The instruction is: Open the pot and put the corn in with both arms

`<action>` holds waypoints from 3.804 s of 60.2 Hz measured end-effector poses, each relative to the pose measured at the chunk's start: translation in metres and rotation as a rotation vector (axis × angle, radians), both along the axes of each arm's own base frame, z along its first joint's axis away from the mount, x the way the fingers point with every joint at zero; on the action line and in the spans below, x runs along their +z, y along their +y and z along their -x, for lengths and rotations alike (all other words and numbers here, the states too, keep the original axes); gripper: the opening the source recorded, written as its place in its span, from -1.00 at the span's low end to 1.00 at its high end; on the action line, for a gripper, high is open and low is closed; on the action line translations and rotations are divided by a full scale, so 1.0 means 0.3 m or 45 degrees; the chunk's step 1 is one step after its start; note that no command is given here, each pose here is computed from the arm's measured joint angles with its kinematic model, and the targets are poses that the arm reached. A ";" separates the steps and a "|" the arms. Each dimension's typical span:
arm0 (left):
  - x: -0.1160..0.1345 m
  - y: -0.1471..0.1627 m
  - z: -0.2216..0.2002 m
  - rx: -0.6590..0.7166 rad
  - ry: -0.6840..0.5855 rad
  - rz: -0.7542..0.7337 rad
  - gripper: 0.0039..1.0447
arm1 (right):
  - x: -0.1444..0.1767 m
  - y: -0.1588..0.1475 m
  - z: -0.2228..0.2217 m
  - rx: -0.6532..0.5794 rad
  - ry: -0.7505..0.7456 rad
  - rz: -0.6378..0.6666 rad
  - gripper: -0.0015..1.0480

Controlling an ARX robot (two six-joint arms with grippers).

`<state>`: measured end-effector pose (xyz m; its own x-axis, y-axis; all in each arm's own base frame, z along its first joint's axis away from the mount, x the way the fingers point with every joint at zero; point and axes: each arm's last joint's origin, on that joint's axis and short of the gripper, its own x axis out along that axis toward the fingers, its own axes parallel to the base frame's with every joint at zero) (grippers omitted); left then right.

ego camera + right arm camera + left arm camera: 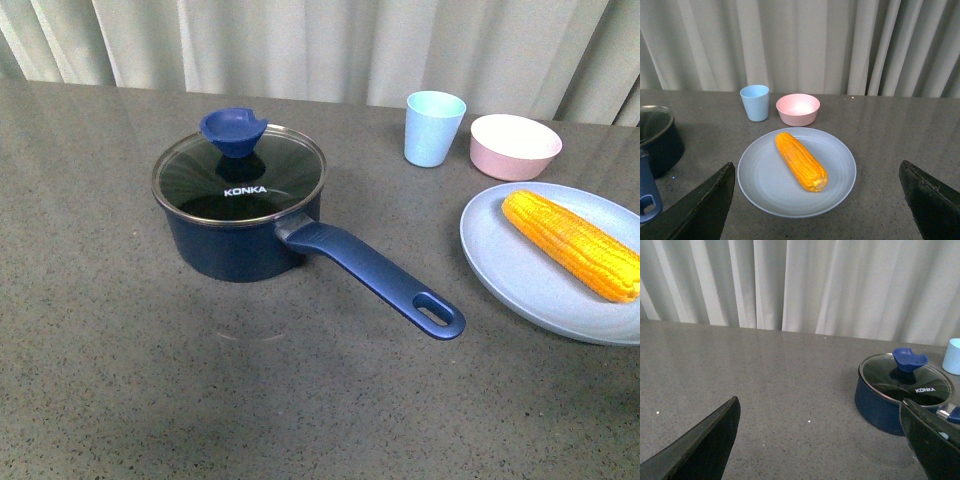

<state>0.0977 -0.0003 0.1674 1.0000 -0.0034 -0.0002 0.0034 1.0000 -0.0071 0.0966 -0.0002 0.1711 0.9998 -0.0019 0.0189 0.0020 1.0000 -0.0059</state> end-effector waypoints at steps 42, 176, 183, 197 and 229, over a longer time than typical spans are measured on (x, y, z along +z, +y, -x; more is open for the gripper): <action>0.003 -0.005 -0.019 -0.143 0.446 0.174 0.84 | 0.000 0.000 0.000 0.001 0.000 0.000 0.83; -0.136 -0.358 -0.855 -0.642 0.467 0.056 0.84 | 0.000 0.000 0.000 0.000 0.000 0.000 0.83; -0.139 -0.366 -0.866 -0.665 0.465 0.057 0.84 | 0.000 0.000 0.000 0.000 0.000 0.000 0.83; -0.147 -0.402 -0.908 -0.693 0.459 0.055 0.84 | 0.000 0.000 0.000 0.000 0.000 0.000 0.83; -0.166 -0.448 -0.990 -0.684 0.477 0.041 0.84 | 0.000 0.000 0.000 0.000 0.000 0.000 0.83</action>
<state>0.3946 -0.1347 0.1176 0.7914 -0.5085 -0.3394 0.4941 0.8589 -0.1346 0.0966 -0.0002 0.1711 0.9998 -0.0015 0.0189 0.0016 1.0000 -0.0059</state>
